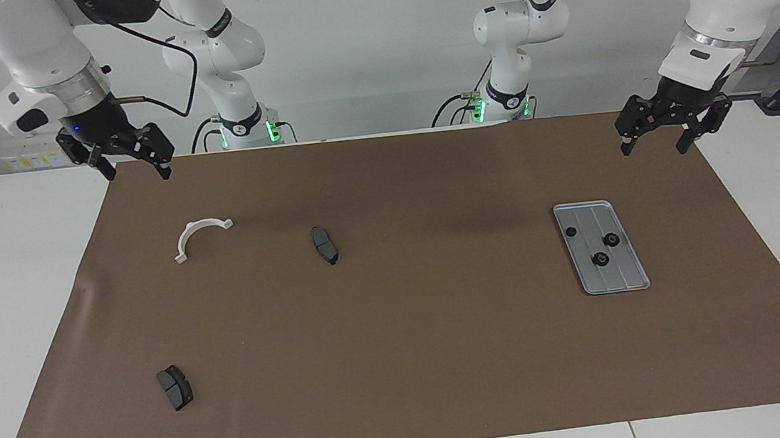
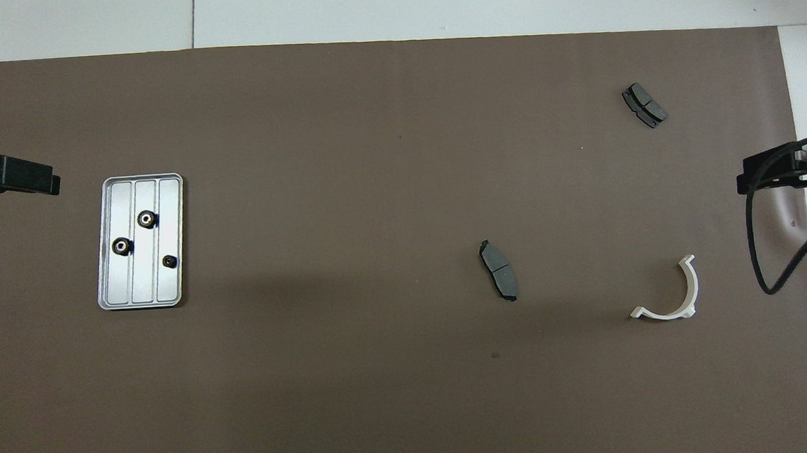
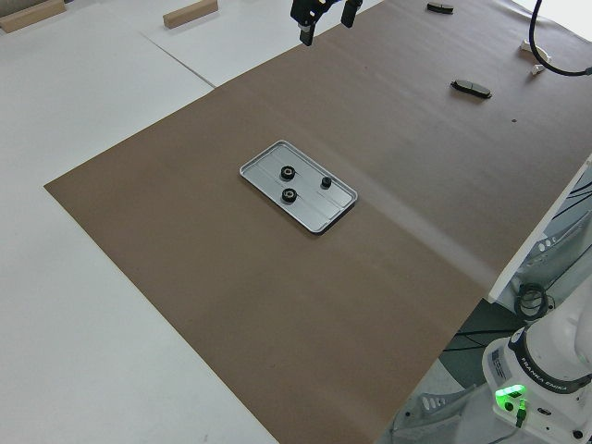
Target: Pick bearing gear from pile to tray
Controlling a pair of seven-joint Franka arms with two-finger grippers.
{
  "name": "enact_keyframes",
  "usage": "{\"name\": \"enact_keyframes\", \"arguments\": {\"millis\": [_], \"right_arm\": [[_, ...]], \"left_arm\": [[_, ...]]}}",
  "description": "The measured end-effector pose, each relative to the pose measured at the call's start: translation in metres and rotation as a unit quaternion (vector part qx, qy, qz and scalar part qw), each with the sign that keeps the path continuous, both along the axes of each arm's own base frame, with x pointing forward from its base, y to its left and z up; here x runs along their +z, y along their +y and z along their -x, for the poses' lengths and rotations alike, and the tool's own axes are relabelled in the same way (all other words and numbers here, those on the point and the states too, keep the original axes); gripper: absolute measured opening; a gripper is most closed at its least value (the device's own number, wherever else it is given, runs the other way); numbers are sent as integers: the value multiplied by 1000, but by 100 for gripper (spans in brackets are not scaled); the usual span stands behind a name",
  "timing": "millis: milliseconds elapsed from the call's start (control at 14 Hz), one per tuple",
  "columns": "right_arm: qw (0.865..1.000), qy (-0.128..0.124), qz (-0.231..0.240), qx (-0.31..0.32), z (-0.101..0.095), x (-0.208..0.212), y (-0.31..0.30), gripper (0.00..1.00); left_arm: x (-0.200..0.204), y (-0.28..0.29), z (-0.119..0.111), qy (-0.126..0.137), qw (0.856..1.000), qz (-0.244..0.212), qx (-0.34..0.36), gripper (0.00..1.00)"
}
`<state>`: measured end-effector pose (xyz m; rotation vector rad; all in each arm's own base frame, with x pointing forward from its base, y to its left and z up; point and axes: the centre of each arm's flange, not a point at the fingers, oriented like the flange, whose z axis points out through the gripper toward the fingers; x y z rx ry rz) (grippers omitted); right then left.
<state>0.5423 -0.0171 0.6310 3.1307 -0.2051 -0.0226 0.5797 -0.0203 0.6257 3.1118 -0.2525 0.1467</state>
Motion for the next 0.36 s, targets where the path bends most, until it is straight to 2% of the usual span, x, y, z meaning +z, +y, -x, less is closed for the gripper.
{"name": "enact_keyframes", "arguments": {"millis": [356], "right_arm": [[1000,0,0,0,0,0,0,100]], "left_arm": [[-1,4,0,1,1000,0,4,100]]}}
